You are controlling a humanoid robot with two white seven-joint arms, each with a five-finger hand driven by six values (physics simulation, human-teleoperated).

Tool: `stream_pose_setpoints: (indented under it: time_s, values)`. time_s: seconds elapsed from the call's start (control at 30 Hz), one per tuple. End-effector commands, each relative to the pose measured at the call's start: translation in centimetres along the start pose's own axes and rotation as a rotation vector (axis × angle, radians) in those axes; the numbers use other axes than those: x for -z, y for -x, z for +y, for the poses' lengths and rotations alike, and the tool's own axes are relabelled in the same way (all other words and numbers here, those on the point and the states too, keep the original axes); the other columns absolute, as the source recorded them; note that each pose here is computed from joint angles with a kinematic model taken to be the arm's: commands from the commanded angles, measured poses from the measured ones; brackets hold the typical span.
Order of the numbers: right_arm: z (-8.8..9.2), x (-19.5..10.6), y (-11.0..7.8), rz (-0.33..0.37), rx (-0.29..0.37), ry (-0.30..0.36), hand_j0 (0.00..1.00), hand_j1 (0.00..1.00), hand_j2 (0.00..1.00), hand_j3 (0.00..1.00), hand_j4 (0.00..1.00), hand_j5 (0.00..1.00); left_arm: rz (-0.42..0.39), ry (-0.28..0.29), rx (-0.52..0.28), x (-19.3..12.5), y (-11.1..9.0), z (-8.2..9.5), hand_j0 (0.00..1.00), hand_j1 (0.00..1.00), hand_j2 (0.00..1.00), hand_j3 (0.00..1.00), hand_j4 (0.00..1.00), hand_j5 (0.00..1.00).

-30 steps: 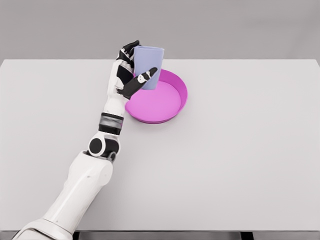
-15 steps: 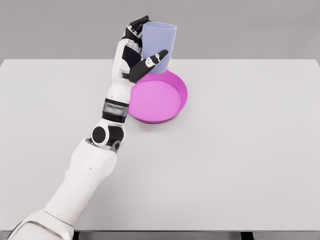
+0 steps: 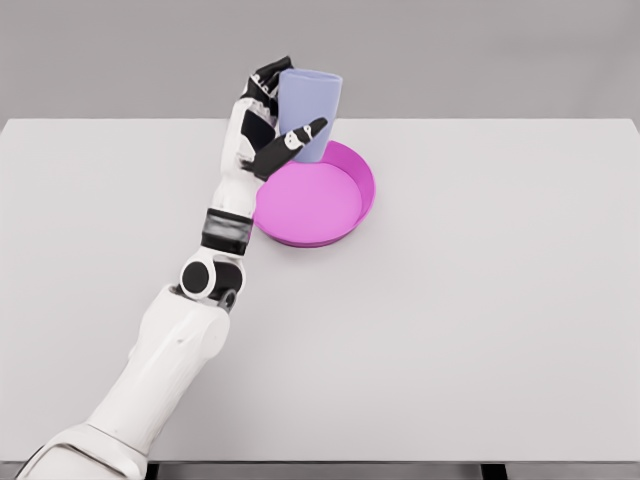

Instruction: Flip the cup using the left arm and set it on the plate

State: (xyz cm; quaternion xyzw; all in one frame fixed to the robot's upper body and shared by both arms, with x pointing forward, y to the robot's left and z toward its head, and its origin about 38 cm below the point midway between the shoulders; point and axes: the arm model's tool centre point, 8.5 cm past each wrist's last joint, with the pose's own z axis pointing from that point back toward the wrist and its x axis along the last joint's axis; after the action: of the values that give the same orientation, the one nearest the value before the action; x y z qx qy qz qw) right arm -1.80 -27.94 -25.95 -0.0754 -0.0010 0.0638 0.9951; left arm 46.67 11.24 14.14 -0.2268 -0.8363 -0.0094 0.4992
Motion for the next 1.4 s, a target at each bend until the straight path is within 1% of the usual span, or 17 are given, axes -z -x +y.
stream_pose_setpoints:
  time_s: [0.0,0.07,0.23,0.3,0.4,0.47,0.53,0.57,0.6,0.63,0.73,0.87,0.9,1.0,1.13,1.27,1.37]
  values:
    - [0.0,0.0,0.0,0.000,0.000,0.000,1.00,1.00,1.00,1.00,1.00,1.00,0.014,-0.005,0.006,-0.2,0.4,0.2,0.56,0.56,0.56,0.56,0.56,0.56]
    - [0.0,0.0,0.0,0.000,0.000,0.000,1.00,1.00,1.00,1.00,1.00,1.00,0.012,-0.013,0.005,-0.2,0.4,0.3,0.58,0.58,0.58,0.58,0.58,0.58]
    - [0.0,0.0,0.0,0.000,0.000,0.000,1.00,1.00,1.00,1.00,1.00,1.00,0.010,-0.009,0.006,-0.1,0.3,0.2,0.58,0.58,0.58,0.58,0.58,0.58]
    - [0.0,0.0,0.0,0.000,0.000,0.000,1.00,1.00,1.00,1.00,1.00,1.00,0.033,-0.013,0.012,-0.4,0.9,0.5,0.58,0.58,0.58,0.58,0.58,0.58]
    - [0.0,0.0,0.0,0.000,0.000,0.000,1.00,1.00,1.00,1.00,1.00,1.00,0.039,-0.014,0.014,-0.5,1.1,0.6,0.58,0.58,0.58,0.58,0.58,0.58]
    - [0.0,0.0,0.0,0.000,0.000,0.000,1.00,1.00,1.00,1.00,1.00,1.00,0.059,-0.044,0.013,-0.7,1.7,1.3,0.54,0.54,0.54,0.54,0.54,0.54]
    - [0.0,0.0,0.0,0.000,0.000,0.000,1.00,1.00,1.00,1.00,1.00,1.00,0.097,-0.097,0.001,-1.0,2.7,2.6,0.54,0.54,0.54,0.54,0.54,0.54]
    - [0.0,0.0,0.0,0.000,0.000,0.000,1.00,1.00,1.00,1.00,1.00,1.00,0.121,-0.137,0.012,-1.4,3.3,3.3,0.54,0.54,0.54,0.54,0.54,0.54]
    - [0.0,0.0,0.0,0.000,0.000,0.000,1.00,1.00,1.00,1.00,1.00,1.00,0.123,-0.161,0.018,-1.4,3.3,3.5,0.54,0.54,0.54,0.54,0.54,0.54]
    - [0.0,0.0,0.0,0.000,0.000,0.000,1.00,1.00,1.00,1.00,1.00,1.00,0.131,-0.143,0.022,-1.4,3.5,3.0,0.54,0.54,0.54,0.54,0.54,0.54]
    - [0.0,0.0,0.0,0.000,0.000,0.000,1.00,1.00,1.00,1.00,1.00,1.00,0.153,-0.042,0.050,-1.4,4.2,0.5,0.51,0.51,0.51,0.51,0.51,0.51]
    - [0.0,0.0,0.0,0.000,0.000,0.000,1.00,1.00,1.00,1.00,1.00,1.00,0.095,0.057,0.132,0.9,2.6,-0.8,0.45,0.45,0.45,0.45,0.45,0.45]
    - [0.0,0.0,0.0,0.000,0.000,0.000,1.00,1.00,1.00,1.00,1.00,1.00,0.079,0.073,0.137,1.3,2.1,-1.2,0.45,0.45,0.45,0.45,0.45,0.45]
    - [0.0,0.0,0.0,0.000,0.000,0.000,1.00,1.00,1.00,1.00,1.00,1.00,0.056,0.078,0.130,1.8,1.5,-1.5,0.45,0.45,0.45,0.45,0.45,0.45]
    - [0.0,0.0,0.0,0.000,0.000,0.000,1.00,1.00,1.00,1.00,1.00,1.00,0.034,0.062,0.125,2.1,0.8,-1.2,0.46,0.46,0.46,0.46,0.46,0.46]
    - [0.0,0.0,0.0,0.000,0.000,0.000,1.00,1.00,1.00,1.00,1.00,1.00,0.016,-0.026,0.121,1.9,0.2,1.4,0.47,0.47,0.47,0.47,0.47,0.47]
    - [0.0,0.0,0.0,0.000,0.000,0.000,1.00,1.00,1.00,1.00,1.00,1.00,0.038,-0.035,0.125,1.3,0.8,1.7,0.47,0.47,0.47,0.47,0.47,0.47]
